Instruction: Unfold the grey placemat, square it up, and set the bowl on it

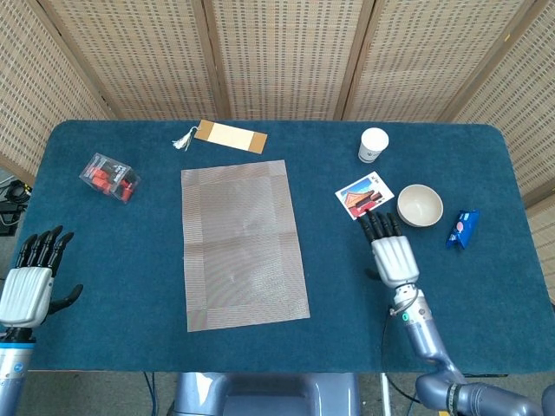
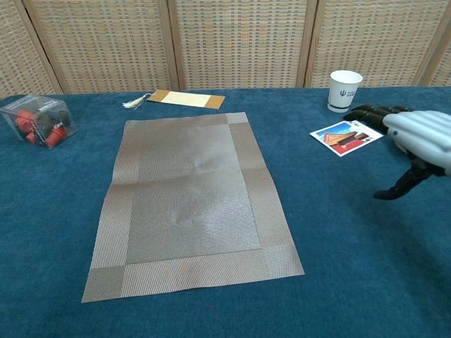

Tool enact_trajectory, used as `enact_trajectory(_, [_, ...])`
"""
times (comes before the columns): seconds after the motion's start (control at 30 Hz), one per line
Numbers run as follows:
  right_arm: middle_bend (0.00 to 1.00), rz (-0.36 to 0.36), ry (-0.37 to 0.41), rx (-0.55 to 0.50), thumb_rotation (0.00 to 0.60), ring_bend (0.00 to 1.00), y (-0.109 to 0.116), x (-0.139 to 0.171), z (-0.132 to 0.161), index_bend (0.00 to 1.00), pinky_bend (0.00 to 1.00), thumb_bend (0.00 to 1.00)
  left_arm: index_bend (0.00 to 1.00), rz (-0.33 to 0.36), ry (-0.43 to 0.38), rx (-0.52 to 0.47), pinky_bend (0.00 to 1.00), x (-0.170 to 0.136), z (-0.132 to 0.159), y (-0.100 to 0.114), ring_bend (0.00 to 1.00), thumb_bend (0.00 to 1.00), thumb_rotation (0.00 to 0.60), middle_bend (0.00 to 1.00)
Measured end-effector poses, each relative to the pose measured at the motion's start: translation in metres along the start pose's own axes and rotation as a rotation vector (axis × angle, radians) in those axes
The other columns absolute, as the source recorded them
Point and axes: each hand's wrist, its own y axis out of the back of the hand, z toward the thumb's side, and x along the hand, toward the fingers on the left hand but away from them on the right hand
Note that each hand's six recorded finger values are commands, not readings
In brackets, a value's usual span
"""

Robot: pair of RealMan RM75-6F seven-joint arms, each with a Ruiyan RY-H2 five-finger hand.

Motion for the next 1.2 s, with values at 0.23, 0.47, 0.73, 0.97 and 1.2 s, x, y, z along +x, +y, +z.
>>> enact_trajectory(0.23, [0.00,0.022,0.126,-0.019,0.600,0.00,-0.011,0.007,0.062,0.09,0.00,0.06,0.07,-0.018,-0.005,0.002,0.00,0.001,0.000,-0.005,0.00,0.24,0.600,0.00])
enact_trajectory(0.47, [0.00,0.076,0.187,-0.085,0.600,0.00,-0.026,0.014,0.096,0.09,0.00,0.06,0.07,-0.031,-0.006,0.007,0.00,0.002,0.001,-0.008,0.00,0.24,0.600,0.00])
enact_trajectory(0.73, [0.00,0.140,0.193,-0.110,0.600,0.00,-0.040,0.021,0.100,0.09,0.00,0.06,0.07,-0.028,-0.005,0.005,0.00,0.002,0.001,-0.008,0.00,0.24,0.600,0.00])
enact_trajectory(0.97, [0.00,0.191,0.195,-0.109,0.600,0.00,-0.043,0.027,0.100,0.09,0.00,0.06,0.07,-0.028,-0.010,0.005,0.00,0.001,0.002,-0.008,0.00,0.24,0.600,0.00])
enact_trajectory(1.2, [0.00,0.238,0.186,-0.117,0.600,0.00,-0.044,0.034,0.099,0.09,0.00,0.06,0.07,-0.028,-0.006,0.006,0.00,0.002,0.002,-0.008,0.00,0.24,0.600,0.00])
